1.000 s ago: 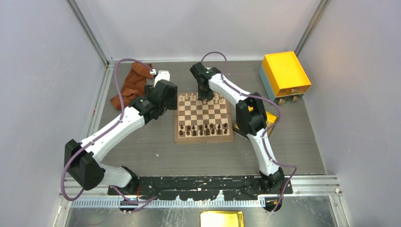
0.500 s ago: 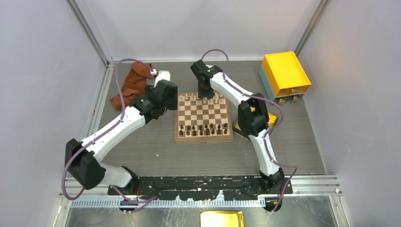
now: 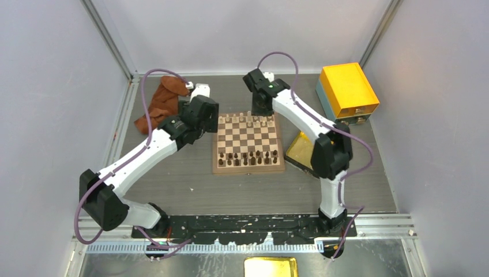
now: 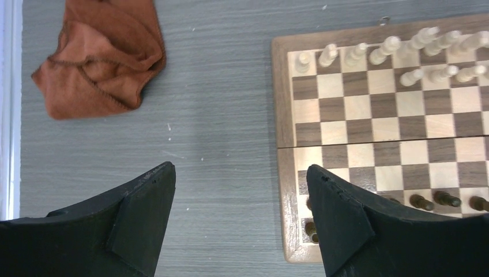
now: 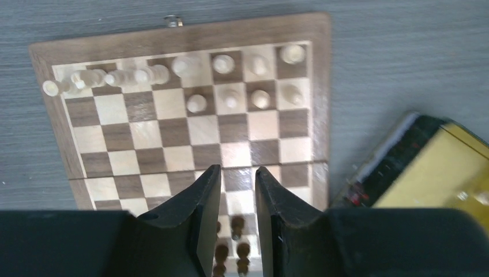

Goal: Set up the chess pieces on the board
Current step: Pick up the chess piece from the storage box.

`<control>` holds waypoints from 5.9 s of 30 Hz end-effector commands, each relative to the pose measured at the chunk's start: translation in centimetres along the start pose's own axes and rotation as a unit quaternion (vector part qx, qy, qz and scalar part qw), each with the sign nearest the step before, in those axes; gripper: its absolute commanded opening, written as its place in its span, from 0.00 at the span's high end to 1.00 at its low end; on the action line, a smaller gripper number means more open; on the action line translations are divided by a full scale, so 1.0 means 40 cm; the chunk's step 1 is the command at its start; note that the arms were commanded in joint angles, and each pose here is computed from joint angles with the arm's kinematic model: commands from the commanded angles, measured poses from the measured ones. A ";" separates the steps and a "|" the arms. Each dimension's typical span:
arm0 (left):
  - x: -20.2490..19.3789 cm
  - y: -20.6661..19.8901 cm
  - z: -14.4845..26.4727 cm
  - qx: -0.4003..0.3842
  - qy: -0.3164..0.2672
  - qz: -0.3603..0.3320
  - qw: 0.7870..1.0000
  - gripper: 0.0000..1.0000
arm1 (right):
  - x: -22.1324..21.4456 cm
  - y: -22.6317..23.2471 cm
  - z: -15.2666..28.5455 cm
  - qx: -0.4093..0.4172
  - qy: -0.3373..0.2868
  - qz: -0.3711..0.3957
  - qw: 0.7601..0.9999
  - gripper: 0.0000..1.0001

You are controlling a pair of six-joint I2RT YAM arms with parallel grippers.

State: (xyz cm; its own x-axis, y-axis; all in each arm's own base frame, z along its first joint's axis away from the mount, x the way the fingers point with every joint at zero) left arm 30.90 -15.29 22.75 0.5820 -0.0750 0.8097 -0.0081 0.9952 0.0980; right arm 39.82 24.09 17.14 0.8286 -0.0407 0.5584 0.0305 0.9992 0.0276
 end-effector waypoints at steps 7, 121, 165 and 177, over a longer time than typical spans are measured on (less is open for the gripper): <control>0.129 -0.240 0.079 -0.148 -0.077 -0.086 0.982 0.03 | 0.041 -0.308 0.188 -0.086 -0.117 -0.160 0.976 0.65; -0.277 -1.118 -0.030 -0.475 0.011 -0.293 0.830 0.42 | -0.336 -0.795 0.395 -0.266 -0.292 -0.442 0.805 0.62; -0.033 -1.005 0.032 -0.376 -0.070 -0.288 0.878 0.96 | -0.331 -0.793 0.388 -0.260 -0.297 -0.443 0.805 0.62; 0.178 -0.761 0.072 -0.256 -0.099 -0.223 0.935 1.00 | -0.329 -0.794 0.393 -0.259 -0.302 -0.441 0.805 0.62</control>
State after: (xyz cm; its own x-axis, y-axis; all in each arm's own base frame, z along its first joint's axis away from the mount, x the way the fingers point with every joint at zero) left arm 30.47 -51.23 20.42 0.2541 -0.5536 0.7931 0.7520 0.6288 0.1980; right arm 18.67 -6.67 20.84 -0.0012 -0.5946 0.8040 0.8179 0.4620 0.3429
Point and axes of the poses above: each gripper's point midway between its finger pads, its own z axis back along the fingers, its own y axis along the line the jaws close on, x = y × z, the point moved 3 cm from there along z, back along the fingers
